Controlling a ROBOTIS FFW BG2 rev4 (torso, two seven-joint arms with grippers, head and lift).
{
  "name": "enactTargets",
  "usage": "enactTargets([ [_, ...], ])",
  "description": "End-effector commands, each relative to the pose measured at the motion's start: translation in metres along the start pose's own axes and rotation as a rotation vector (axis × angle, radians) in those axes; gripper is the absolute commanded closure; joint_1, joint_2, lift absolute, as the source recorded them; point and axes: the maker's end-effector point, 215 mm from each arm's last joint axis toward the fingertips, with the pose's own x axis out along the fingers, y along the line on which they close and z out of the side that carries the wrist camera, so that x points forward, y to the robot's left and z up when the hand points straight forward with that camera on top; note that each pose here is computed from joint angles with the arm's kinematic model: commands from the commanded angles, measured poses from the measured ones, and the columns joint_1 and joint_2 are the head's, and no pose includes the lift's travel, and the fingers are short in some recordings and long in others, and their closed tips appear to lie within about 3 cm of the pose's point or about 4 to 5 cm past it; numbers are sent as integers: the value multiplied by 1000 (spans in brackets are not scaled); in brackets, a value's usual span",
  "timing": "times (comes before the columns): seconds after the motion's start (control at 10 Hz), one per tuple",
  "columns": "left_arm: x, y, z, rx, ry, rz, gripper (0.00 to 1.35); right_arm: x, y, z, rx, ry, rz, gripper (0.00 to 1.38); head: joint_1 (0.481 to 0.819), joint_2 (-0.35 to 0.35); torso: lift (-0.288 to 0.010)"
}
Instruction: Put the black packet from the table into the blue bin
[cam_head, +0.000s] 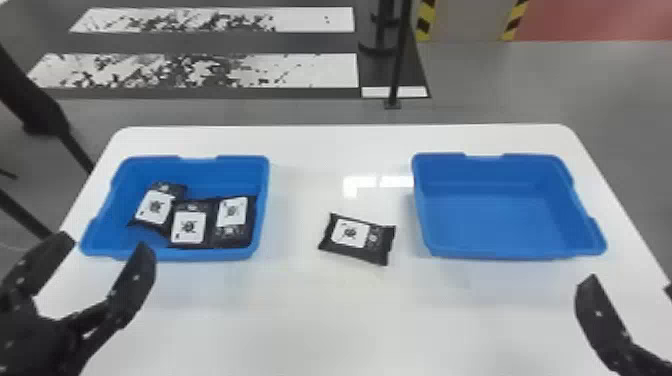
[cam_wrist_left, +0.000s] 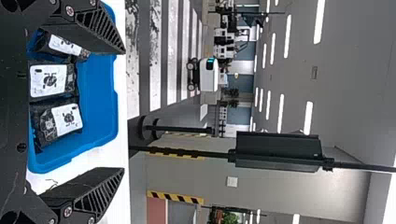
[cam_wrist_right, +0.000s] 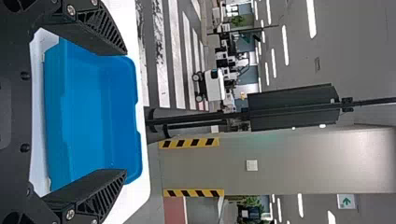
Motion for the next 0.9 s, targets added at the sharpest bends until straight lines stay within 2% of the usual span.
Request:
enactTargets([
  [0.0, 0, 0, 0, 0, 0, -2, 136, 0, 0, 0, 1, 0, -1, 114, 695, 11, -110],
  [0.5, 2, -2, 1, 8, -2, -7, 136, 0, 0, 0, 2, -1, -1, 114, 695, 10, -110],
  [0.8, 43, -33, -18, 76, 20, -149, 133, 2, -2, -2, 19, -5, -6, 116, 695, -19, -110],
])
